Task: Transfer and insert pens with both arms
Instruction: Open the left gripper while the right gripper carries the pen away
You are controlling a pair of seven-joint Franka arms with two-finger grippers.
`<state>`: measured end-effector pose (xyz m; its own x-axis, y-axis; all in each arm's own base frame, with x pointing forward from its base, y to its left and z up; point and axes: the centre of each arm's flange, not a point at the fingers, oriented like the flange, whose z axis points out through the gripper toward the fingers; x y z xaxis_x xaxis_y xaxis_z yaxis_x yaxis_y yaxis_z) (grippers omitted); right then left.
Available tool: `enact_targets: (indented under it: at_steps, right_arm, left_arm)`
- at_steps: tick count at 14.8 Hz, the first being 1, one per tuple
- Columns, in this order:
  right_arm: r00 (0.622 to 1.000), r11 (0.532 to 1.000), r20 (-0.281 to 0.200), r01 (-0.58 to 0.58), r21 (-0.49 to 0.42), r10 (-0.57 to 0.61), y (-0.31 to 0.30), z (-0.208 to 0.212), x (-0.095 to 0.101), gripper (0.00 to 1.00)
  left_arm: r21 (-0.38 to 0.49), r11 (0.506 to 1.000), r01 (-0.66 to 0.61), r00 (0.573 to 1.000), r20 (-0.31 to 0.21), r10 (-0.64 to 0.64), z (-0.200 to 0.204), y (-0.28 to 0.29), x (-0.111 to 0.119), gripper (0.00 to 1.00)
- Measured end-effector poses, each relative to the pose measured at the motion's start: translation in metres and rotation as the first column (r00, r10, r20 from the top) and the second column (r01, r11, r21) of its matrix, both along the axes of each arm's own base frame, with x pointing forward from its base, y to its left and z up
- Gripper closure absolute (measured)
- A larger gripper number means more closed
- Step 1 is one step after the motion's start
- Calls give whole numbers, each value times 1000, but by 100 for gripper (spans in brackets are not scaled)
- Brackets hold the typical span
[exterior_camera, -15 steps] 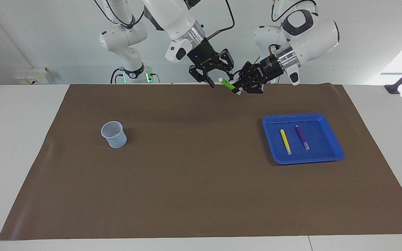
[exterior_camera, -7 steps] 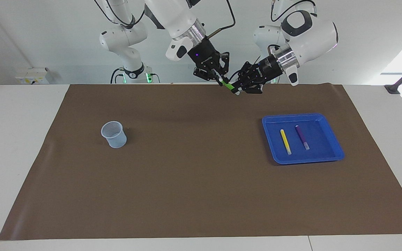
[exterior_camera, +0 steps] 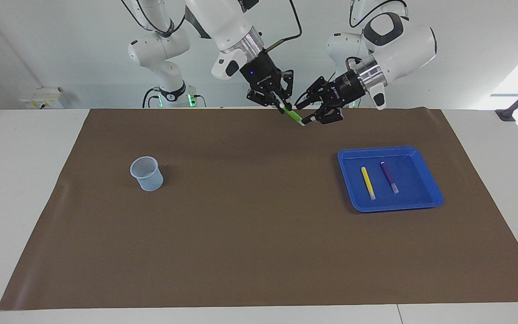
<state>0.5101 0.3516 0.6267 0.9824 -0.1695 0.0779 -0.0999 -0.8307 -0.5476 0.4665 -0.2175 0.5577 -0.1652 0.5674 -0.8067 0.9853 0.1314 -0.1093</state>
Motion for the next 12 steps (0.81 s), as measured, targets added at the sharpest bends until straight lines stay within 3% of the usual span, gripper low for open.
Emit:
enact_targets:
  at_steps: [3,7,12]
  right_arm:
    - [999,998,29,-11,-54,12,-9,-3,6,82]
    - [996,977,42,-68,-201,78,-44,-16,21,82]
    - [994,917,4,-95,-388,105,-131,-40,49,82]
  left_arm:
    - [-2,1000,-14,1000,0,14,0,7,3,1]
    - [31,997,-68,998,9,68,-3,40,15,0]
    - [115,992,-48,998,45,43,-10,77,22,0]
